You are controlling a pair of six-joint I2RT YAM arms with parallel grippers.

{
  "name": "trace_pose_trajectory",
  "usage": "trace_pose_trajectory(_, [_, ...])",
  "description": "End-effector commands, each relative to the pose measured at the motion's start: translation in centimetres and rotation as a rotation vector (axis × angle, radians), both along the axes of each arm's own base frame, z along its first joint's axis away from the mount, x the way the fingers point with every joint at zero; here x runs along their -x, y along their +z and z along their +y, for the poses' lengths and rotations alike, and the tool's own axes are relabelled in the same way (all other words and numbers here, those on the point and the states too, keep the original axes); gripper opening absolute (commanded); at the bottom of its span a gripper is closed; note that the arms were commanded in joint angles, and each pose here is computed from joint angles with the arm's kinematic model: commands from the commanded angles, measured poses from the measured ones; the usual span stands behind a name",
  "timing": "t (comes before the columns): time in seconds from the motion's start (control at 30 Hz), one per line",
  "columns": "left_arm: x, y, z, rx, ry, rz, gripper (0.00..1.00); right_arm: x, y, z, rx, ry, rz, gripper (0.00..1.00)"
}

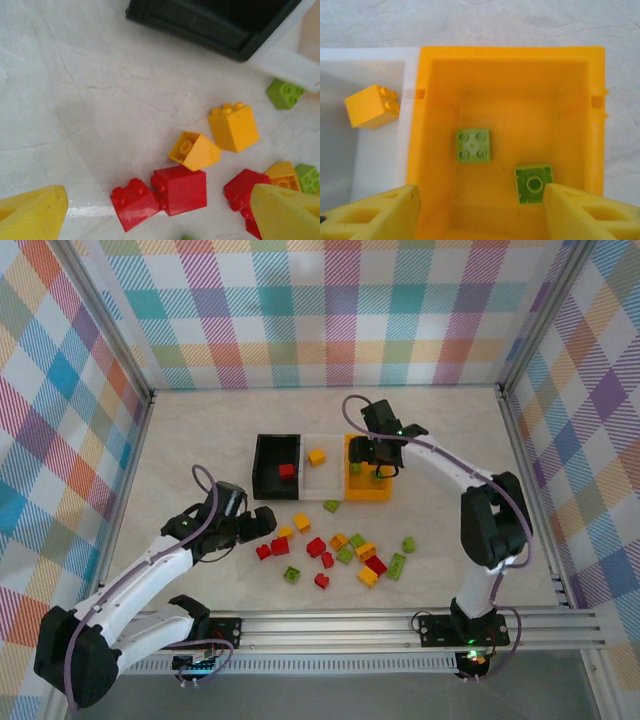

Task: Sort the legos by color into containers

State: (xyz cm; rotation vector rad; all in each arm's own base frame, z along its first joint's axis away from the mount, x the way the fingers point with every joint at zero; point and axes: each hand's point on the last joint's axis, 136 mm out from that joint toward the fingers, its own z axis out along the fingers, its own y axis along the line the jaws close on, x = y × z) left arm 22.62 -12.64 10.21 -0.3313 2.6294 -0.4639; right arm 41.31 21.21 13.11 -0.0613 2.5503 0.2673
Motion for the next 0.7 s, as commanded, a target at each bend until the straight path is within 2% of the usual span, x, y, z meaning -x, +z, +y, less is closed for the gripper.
trace_pose_trajectory(0.0, [1.6,-1.7,-0.4,-0.057,-0.058,0.072,0.89,1.4,0.7,0.6,-0.036,0.022,-0.019,0.67])
trace_pose_trajectory(0.17, [2.6,-4.8,-1.6,-0.080,-0.090,0.139,0.78,2.6,-0.2,0.0,-0.046,0.008,-0.009,0.67])
trace_pose_trajectory(0.3, [2.6,-5.5,-1.8,-0.091,-0.088,0.154,0.77,2.8,-0.5,-0.3,-0.040,0.001,-0.008,0.67])
trace_pose_trajectory(0.4, [2.6,-5.8,-1.1,-0.123,-0.067,0.157,0.69,2.9,-0.6,-0.4,-0.035,0.001,-0.006,0.67])
trace_pose_trajectory(0.53, [2.9,-6.0,-0.1,-0.159,-0.035,0.161,0.63,2.9,-0.9,-0.4,-0.035,-0.001,-0.004,0.67])
trace_pose_trajectory(0.67, [3.3,-6.4,0.2,-0.160,-0.032,0.166,0.62,2.8,-0.7,-0.3,-0.038,-0.001,-0.008,0.67])
